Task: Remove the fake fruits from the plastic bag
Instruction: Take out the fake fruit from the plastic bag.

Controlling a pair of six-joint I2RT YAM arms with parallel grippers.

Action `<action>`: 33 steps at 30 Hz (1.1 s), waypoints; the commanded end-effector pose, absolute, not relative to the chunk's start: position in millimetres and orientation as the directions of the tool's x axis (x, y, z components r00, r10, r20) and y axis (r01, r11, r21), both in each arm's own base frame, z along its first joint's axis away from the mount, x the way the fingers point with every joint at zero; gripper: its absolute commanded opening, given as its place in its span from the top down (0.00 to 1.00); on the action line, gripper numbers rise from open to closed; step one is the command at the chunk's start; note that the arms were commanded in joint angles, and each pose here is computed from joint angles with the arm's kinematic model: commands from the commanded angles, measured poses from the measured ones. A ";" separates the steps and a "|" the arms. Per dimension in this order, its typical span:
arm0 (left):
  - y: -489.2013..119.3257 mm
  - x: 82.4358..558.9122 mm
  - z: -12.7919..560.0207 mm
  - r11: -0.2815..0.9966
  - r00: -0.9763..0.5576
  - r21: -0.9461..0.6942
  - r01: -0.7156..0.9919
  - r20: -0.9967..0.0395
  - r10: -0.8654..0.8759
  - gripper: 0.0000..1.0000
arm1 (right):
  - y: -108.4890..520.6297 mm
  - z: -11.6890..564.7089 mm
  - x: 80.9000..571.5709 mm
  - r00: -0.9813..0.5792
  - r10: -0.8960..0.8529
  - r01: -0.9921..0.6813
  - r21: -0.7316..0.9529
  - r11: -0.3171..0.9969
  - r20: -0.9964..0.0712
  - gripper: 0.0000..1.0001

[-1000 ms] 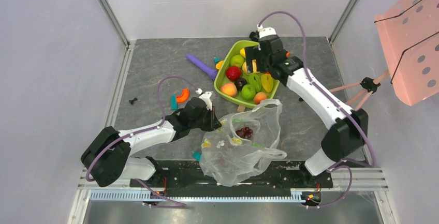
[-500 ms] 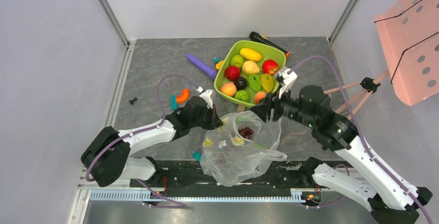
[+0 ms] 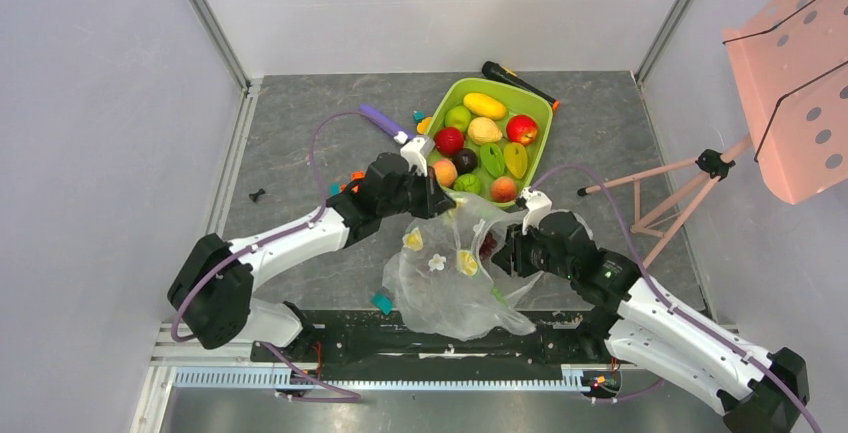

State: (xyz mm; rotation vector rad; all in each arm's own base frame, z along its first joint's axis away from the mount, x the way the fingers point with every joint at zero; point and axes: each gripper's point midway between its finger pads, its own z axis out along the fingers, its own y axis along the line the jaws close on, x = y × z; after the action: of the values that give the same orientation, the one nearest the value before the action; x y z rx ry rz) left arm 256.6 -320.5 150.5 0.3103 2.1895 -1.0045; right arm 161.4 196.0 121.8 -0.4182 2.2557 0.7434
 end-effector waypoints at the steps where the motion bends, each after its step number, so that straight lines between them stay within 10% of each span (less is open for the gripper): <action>1: -339.6 270.2 182.8 0.628 -0.688 -0.570 0.530 -0.722 -0.074 0.98 | 191.0 122.8 181.2 -0.650 0.051 -0.403 0.401 0.823 -0.759 0.67; 4: -344.2 269.6 169.4 0.628 -0.718 -0.578 0.521 -0.695 -0.044 0.86 | 192.3 117.8 184.1 -0.633 0.091 -0.396 0.422 0.815 -0.769 0.62; 11: -324.1 258.9 145.4 0.680 -0.736 -0.553 0.482 -0.676 -0.029 0.26 | 193.4 106.3 187.4 -0.603 0.120 -0.406 0.432 0.805 -0.789 0.34; 20: -299.0 240.8 123.6 0.716 -0.755 -0.532 0.453 -0.656 -0.010 0.13 | 205.2 111.4 187.5 -0.600 0.141 -0.437 0.470 0.767 -0.787 0.15; 24: -297.6 232.4 108.0 0.709 -0.779 -0.551 0.440 -0.627 -0.004 0.23 | 206.9 108.0 189.0 -0.604 0.147 -0.432 0.477 0.765 -0.784 0.12; 33: -315.1 231.1 82.6 0.660 -0.808 -0.607 0.443 -0.589 0.001 0.96 | 208.9 93.3 201.7 -0.643 0.294 -0.279 0.574 0.770 -0.707 0.11</action>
State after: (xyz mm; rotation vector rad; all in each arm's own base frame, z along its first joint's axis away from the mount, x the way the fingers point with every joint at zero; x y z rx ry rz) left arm 226.8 -301.6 79.4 0.3261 2.3772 -0.9670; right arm 190.5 203.1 84.8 -0.1247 2.1618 0.7904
